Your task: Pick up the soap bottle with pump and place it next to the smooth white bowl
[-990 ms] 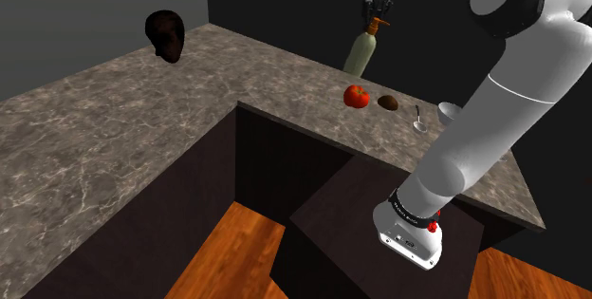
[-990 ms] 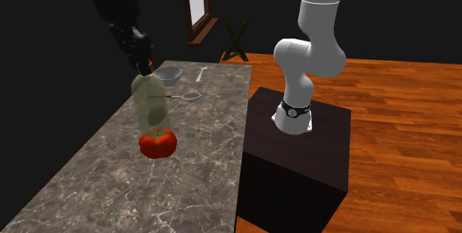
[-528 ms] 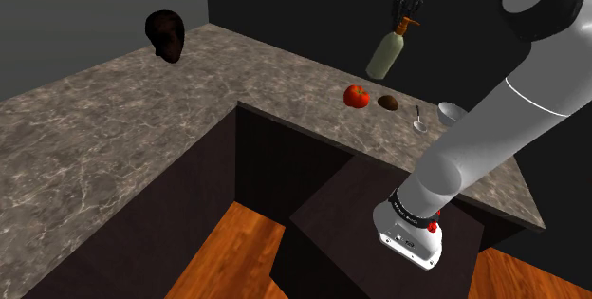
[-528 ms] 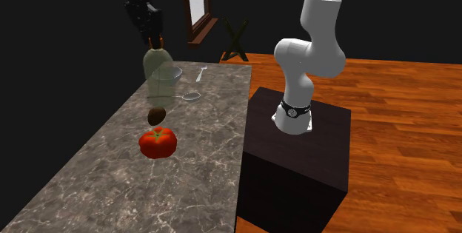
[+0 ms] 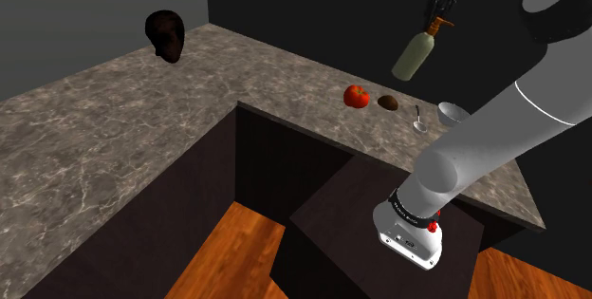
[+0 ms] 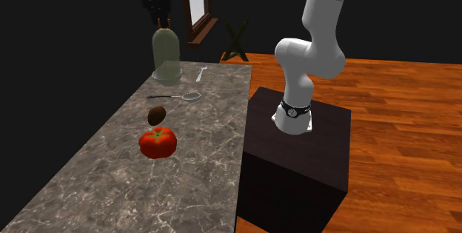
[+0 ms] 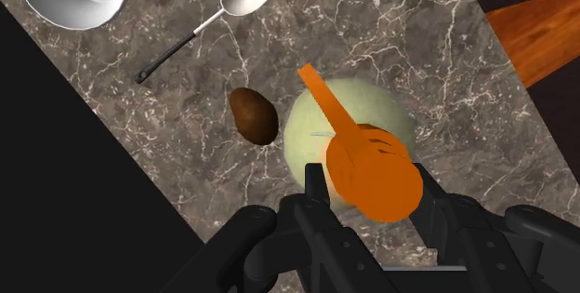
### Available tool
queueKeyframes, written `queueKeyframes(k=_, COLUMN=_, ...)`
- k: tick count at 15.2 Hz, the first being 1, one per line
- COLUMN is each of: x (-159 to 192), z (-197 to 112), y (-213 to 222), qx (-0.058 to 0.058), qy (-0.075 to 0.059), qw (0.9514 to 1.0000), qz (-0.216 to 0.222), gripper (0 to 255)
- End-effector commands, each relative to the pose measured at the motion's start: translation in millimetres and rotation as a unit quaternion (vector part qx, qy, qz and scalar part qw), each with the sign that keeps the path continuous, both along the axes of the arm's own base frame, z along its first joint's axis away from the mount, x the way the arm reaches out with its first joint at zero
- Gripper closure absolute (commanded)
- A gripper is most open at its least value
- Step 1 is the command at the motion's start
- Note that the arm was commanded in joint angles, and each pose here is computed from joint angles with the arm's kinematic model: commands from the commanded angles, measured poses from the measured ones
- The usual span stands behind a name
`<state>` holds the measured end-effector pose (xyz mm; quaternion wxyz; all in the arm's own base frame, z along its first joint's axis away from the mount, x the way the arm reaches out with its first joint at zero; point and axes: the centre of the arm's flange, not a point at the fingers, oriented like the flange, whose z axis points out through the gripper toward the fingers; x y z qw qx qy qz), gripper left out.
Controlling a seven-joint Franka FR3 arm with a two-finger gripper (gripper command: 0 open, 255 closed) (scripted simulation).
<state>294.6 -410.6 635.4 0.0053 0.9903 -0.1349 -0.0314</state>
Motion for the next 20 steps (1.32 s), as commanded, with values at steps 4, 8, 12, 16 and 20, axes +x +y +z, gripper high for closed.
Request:
queueKeyframes(k=4, x=-56.6, z=18.6, y=-30.9, qx=0.0, qy=0.0, qw=1.0, qz=0.001, gripper=255)
queueKeyframes(k=8, x=-101.6, z=32.6, y=-54.7, qx=0.0, qy=0.0, qw=1.0, qz=0.001, gripper=255)
queueKeyframes(k=12, x=-146.7, z=46.5, y=-78.5, qx=0.0, qy=0.0, qw=1.0, qz=0.001, gripper=255)
queueKeyframes(k=16, x=-191.7, z=60.4, y=-102.3, qx=0.0, qy=0.0, qw=1.0, qz=0.001, gripper=255)
queueKeyframes(k=20, x=-236.7, z=74.4, y=-126.1, qx=0.0, qy=0.0, qw=1.0, qz=0.001, gripper=255)
